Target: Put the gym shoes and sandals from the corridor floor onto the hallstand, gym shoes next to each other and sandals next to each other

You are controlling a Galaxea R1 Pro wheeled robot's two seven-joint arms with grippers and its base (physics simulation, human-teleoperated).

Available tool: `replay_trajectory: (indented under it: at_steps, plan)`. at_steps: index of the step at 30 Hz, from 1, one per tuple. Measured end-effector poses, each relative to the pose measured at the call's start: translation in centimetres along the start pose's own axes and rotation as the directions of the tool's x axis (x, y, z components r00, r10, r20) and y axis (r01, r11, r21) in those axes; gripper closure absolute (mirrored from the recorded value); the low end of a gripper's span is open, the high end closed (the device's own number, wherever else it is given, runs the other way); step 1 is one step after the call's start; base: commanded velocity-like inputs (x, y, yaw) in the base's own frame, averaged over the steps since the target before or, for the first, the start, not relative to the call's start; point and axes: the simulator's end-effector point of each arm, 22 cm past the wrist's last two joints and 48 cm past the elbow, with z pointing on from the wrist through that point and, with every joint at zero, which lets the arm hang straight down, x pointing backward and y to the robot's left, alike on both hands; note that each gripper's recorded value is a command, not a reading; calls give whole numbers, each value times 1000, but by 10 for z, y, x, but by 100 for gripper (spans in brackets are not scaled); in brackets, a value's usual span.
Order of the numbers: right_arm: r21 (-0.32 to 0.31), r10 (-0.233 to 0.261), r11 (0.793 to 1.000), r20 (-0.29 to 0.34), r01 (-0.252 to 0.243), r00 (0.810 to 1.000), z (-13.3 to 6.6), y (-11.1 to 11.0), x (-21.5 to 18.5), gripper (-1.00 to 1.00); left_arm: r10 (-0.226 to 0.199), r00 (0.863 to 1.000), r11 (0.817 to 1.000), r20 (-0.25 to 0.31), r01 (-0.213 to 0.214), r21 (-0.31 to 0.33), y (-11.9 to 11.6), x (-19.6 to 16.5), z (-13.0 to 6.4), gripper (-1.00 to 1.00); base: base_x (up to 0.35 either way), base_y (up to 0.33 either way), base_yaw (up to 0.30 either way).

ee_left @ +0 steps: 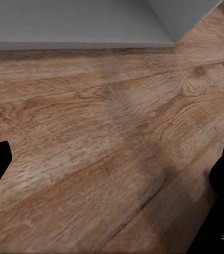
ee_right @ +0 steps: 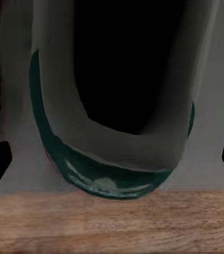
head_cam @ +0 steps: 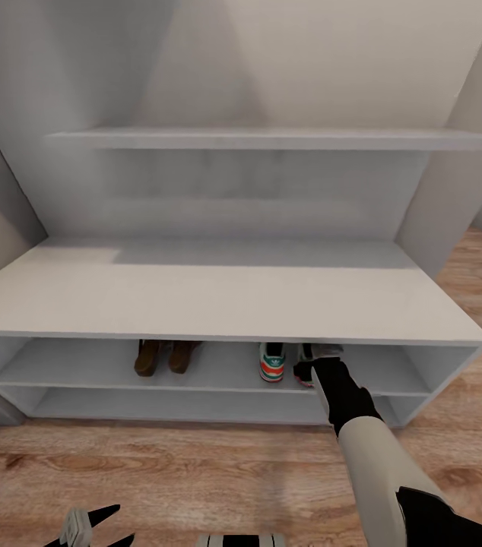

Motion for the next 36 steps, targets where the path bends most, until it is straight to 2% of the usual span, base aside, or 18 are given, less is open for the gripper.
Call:
replay_trajectory:
  at_steps: [36]
  plan:
    - [-2, -1, 1000, -3, 1, 1000, 1, 1, 2, -100, 0, 1000, 1000, 2, 0, -1, 0, 0, 1, -100, -311, 0, 0]
